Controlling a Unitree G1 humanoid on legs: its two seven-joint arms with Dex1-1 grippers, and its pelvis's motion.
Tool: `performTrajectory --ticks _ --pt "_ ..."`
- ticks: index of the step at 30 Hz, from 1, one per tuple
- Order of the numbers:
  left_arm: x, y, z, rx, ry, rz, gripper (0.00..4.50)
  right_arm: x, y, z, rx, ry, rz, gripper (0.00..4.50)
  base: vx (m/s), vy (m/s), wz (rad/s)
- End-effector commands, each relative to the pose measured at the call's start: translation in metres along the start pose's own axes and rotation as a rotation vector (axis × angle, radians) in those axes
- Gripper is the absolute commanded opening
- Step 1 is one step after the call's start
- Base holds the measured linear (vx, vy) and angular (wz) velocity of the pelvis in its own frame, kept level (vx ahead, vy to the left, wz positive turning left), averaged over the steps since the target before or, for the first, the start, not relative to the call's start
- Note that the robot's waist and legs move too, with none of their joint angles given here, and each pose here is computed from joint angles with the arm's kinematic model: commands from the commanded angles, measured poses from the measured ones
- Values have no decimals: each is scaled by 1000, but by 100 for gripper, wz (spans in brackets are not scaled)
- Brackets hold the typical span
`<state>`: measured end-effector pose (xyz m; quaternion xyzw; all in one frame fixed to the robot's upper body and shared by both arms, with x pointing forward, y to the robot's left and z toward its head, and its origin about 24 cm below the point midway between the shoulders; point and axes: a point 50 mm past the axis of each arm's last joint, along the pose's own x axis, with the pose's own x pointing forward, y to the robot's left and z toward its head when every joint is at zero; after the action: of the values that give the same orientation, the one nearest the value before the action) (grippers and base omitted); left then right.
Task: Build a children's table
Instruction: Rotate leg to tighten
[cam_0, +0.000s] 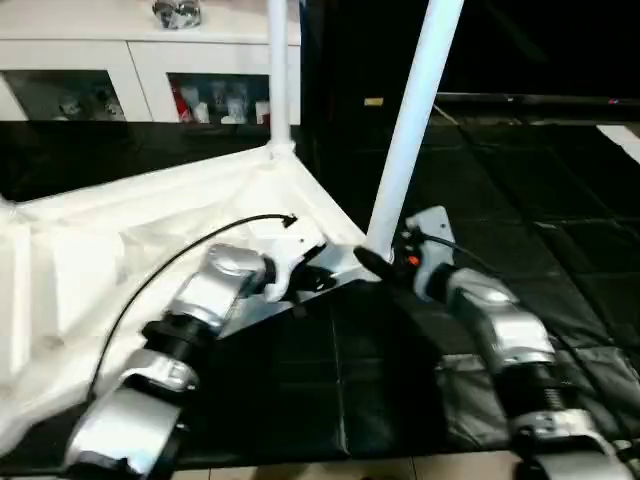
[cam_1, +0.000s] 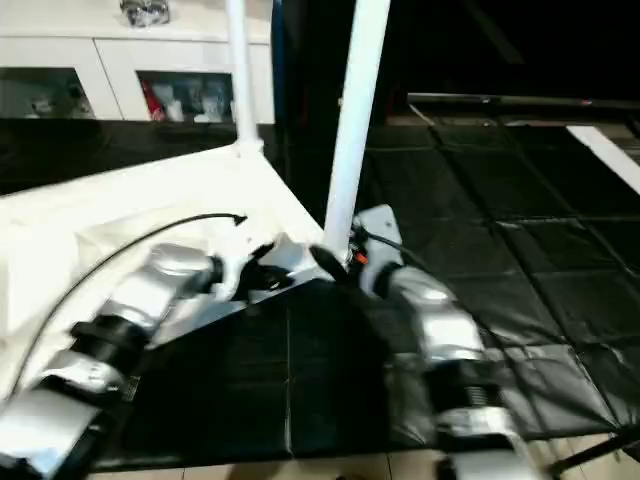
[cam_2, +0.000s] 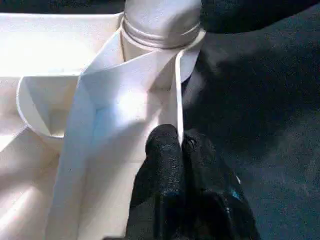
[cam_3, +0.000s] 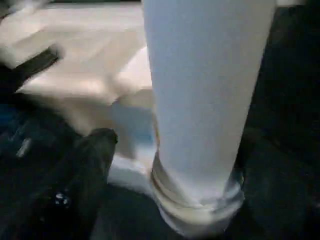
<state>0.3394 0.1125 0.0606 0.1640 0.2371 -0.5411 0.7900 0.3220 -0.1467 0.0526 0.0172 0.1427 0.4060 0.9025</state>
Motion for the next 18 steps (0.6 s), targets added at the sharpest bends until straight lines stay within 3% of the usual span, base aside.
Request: performTrajectory --ticks 1,8,13,18 --pt "0 -6 8 79 -24 -101 0 -2 9 5 -37 -8 150 402 0 0 0" --pt "-18 -10 3 179 25 -308 0 -26 7 4 -160 83 414 402 0 0 0" --pt "-26 -16 0 254 74 -433 0 -33 4 5 -158 117 527 402 0 0 0" --pt "-28 -19 -1 292 95 -494 0 -33 5 6 -154 127 579 363 0 0 0"
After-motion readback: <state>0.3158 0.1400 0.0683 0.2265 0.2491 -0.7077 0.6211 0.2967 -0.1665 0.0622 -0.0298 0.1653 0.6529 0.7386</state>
